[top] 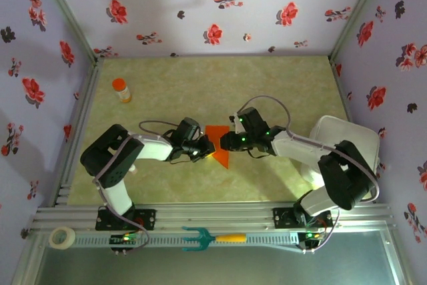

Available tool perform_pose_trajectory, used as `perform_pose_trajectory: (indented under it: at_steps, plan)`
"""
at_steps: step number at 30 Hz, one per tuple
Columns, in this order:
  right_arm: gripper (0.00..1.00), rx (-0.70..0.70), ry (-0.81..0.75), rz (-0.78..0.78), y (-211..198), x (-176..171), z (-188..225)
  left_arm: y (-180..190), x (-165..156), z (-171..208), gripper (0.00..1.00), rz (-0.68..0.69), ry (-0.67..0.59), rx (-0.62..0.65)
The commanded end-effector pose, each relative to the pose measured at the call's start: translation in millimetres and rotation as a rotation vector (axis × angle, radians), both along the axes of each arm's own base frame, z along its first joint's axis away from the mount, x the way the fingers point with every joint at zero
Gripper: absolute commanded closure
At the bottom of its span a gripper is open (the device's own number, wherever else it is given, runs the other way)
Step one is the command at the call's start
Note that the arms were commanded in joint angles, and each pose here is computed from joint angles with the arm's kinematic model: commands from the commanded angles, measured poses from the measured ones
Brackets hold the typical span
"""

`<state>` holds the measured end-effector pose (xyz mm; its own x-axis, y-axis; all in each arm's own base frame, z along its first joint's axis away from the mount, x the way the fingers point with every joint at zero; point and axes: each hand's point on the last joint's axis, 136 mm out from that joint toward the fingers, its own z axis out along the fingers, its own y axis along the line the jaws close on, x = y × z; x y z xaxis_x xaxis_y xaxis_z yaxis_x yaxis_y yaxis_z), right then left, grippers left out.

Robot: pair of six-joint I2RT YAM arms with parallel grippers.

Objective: Fold a paper plane with a square sheet of paper (pick it up from the middle)
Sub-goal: Third fold the triangle at the center of the table.

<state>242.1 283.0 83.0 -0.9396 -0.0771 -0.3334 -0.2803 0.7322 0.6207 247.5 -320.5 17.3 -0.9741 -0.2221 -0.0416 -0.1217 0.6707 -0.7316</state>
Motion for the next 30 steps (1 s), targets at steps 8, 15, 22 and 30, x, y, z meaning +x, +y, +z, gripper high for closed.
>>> perform_pose_trajectory:
  at_steps: [8,15,22,30]
  plan:
    - [0.97,0.055,0.205,0.109,29,-34,-21,7,-7,-16,1.00,-0.019,0.019,0.065]
    - [0.98,-0.019,0.218,0.113,31,-35,-38,7,-7,-17,1.00,-0.016,0.022,0.065]
    - [0.98,-0.086,0.230,0.108,26,-36,-54,6,-8,-17,1.00,-0.020,0.022,0.065]
    - [0.97,-0.146,0.253,0.098,11,-45,-71,7,-9,-18,1.00,-0.020,0.026,0.068]
